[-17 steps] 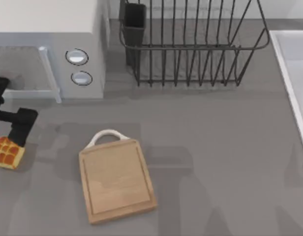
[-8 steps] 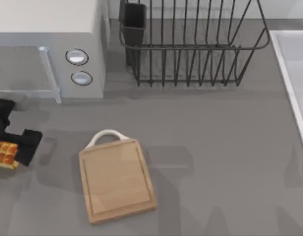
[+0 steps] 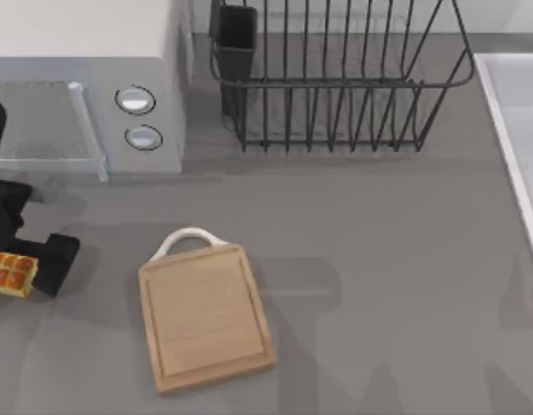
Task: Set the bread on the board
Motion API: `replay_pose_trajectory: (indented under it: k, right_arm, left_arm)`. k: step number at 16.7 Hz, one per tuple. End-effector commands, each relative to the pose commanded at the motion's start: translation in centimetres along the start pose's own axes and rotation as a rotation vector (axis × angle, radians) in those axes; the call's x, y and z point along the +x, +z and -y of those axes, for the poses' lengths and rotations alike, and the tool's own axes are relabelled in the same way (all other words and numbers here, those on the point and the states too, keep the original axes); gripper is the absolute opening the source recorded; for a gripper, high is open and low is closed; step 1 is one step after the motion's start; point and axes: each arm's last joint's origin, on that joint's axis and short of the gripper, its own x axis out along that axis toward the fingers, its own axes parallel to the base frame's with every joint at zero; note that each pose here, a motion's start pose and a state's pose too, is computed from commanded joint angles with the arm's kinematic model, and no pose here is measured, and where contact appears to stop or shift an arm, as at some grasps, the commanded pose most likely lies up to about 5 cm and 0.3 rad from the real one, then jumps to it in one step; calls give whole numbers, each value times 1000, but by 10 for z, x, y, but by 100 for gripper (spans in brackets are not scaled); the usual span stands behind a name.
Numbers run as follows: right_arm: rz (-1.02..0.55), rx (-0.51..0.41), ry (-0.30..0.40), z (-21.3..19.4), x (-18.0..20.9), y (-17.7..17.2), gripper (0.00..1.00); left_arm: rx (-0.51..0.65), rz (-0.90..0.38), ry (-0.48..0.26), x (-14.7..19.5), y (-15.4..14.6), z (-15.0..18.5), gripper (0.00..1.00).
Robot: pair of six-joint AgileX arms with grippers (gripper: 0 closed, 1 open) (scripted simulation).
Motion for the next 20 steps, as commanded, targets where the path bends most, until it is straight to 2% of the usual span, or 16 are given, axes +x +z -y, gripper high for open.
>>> replay_pose_trajectory:
  k: [3, 16, 20]
  right_arm:
    - [0, 0, 0, 0, 0, 0, 100]
    - [0, 0, 0, 0, 0, 0, 100]
    - [0, 0, 0, 0, 0, 0, 100]
  left_arm:
    - [0, 0, 0, 0, 0, 0, 100]
    - [0, 0, 0, 0, 0, 0, 2]
    - [0, 0, 0, 0, 0, 0, 0]
